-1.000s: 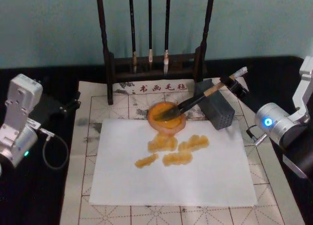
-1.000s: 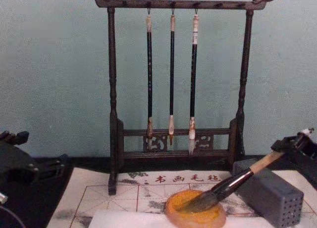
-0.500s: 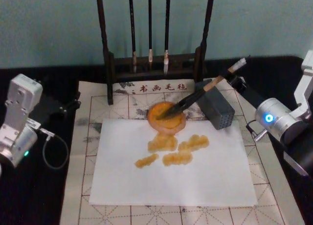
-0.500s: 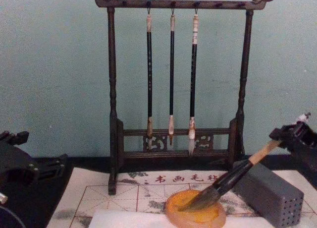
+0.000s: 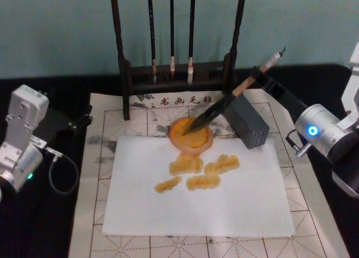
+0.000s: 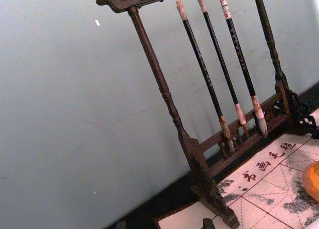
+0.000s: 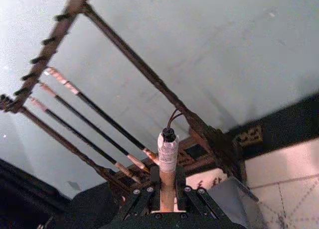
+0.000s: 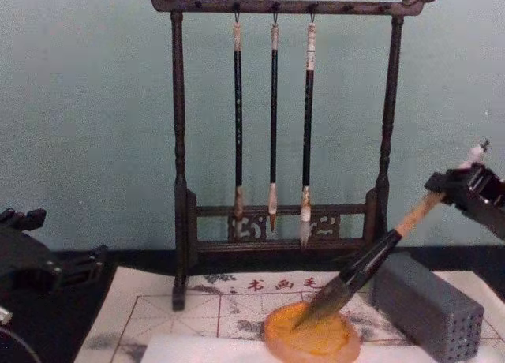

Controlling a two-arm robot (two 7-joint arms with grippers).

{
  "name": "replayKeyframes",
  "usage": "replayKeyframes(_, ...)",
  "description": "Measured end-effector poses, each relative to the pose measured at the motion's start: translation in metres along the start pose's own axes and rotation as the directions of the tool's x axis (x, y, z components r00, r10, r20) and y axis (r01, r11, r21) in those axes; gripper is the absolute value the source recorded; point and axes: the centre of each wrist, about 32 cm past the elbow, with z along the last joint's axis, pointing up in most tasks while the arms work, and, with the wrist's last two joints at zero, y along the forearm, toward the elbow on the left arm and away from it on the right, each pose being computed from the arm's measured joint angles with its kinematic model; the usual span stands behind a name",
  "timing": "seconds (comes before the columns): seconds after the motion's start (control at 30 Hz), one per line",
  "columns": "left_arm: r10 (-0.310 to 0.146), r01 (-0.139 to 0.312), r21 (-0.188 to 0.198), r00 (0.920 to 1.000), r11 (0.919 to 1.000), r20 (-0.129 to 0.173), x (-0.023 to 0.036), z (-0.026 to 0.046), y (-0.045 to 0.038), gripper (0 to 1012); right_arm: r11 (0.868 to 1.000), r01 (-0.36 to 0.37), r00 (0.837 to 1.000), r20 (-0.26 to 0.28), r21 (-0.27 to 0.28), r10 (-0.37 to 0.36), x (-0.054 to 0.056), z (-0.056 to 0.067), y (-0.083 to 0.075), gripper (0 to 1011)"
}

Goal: Pick up the brush from the inkstone, write on the paper, then place the brush back to its original position.

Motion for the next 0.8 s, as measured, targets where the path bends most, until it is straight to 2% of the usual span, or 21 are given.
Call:
replayKeyframes(0.23,0.0,0.0,0.0,1.0,1.0,0.0,0.0,0.0,0.0,1001,0.999,-0.036,0.996,0.088,0.011,0.035,-0.005,0.006,-0.007,200)
replayKeyframes(0.4,0.0,0.0,0.0,1.0,1.0,0.0,0.0,0.0,0.0,1001,0.999,-0.04,0.991,0.13,0.005,0.039,-0.007,0.004,-0.012,200)
replayKeyframes(0.8,0.0,0.0,0.0,1.0,1.0,0.0,0.0,0.0,0.0,1001,0.999,-0.035,0.987,0.158,0.005,0.034,-0.007,-0.001,-0.017,200)
